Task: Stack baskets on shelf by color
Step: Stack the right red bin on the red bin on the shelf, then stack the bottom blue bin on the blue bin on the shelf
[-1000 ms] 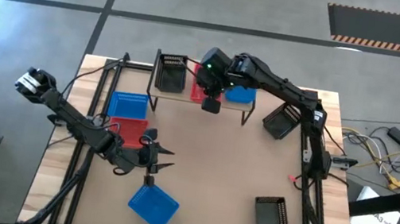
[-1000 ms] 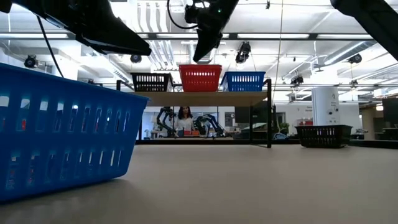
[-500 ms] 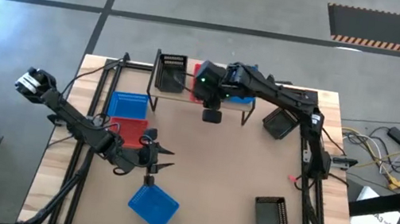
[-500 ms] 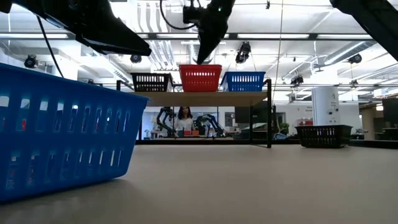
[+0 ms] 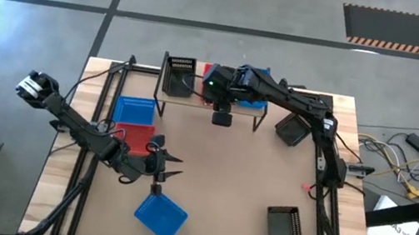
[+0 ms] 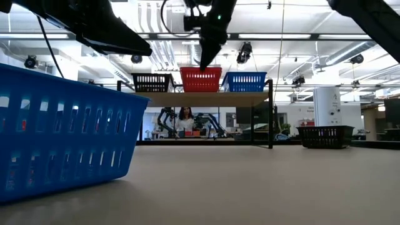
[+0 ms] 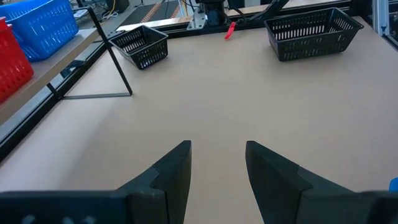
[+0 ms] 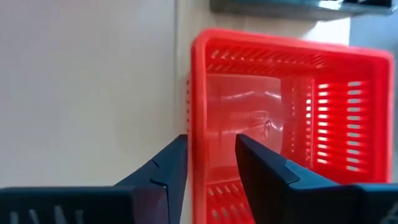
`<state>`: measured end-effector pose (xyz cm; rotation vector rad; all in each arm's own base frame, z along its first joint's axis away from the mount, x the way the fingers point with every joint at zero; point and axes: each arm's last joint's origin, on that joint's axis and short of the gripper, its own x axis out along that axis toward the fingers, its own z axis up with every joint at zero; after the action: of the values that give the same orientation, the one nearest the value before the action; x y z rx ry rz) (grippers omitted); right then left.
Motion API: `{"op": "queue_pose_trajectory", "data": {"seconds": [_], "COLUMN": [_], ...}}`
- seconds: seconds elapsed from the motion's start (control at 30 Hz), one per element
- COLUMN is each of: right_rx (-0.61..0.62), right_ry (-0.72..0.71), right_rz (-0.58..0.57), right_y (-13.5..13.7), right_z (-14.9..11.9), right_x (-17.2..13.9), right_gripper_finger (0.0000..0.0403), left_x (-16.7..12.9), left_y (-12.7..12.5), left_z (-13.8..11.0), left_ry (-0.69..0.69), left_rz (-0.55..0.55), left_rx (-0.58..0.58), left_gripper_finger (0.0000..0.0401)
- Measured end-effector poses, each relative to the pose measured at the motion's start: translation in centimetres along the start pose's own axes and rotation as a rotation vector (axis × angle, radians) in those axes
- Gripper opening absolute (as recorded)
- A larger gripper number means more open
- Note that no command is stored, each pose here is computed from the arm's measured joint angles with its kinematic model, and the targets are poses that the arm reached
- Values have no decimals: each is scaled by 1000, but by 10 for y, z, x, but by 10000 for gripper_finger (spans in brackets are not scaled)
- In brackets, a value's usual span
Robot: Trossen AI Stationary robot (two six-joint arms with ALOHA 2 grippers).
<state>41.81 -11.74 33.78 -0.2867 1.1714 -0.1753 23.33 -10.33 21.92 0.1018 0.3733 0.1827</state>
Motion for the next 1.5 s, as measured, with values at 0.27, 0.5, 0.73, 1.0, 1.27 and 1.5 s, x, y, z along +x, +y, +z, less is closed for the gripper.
{"op": "queue_pose_trajectory", "data": {"seconds": [0.27, 0.5, 0.73, 1.0, 1.27, 1.5], "right_rx": [2, -14, 32, -80, -245, -289], "right_ry": [-1, -16, -80, -137, -96, -312], "right_rz": [-13, -20, -34, 68, 196, 295], "right_y": [-10, -11, -1, 82, 212, 313], "right_z": [-2, -2, 0, 11, -4, -28], "right_x": [6, 3, -29, -58, -31, -7], "right_gripper_finger": [95, 93, 107, 86, 65, 59], "left_x": [0, 0, 0, -9, -48, -90], "left_y": [0, 0, 0, -12, -54, -78], "left_z": [0, 0, 0, 1, 5, 0], "left_ry": [-1, 0, 0, -11, -28, 165], "left_rz": [0, 0, 1, -53, -255, -374], "left_rx": [-1, -1, -5, 17, 113, -78], "left_gripper_finger": [137, 137, 137, 137, 137, 137]}}
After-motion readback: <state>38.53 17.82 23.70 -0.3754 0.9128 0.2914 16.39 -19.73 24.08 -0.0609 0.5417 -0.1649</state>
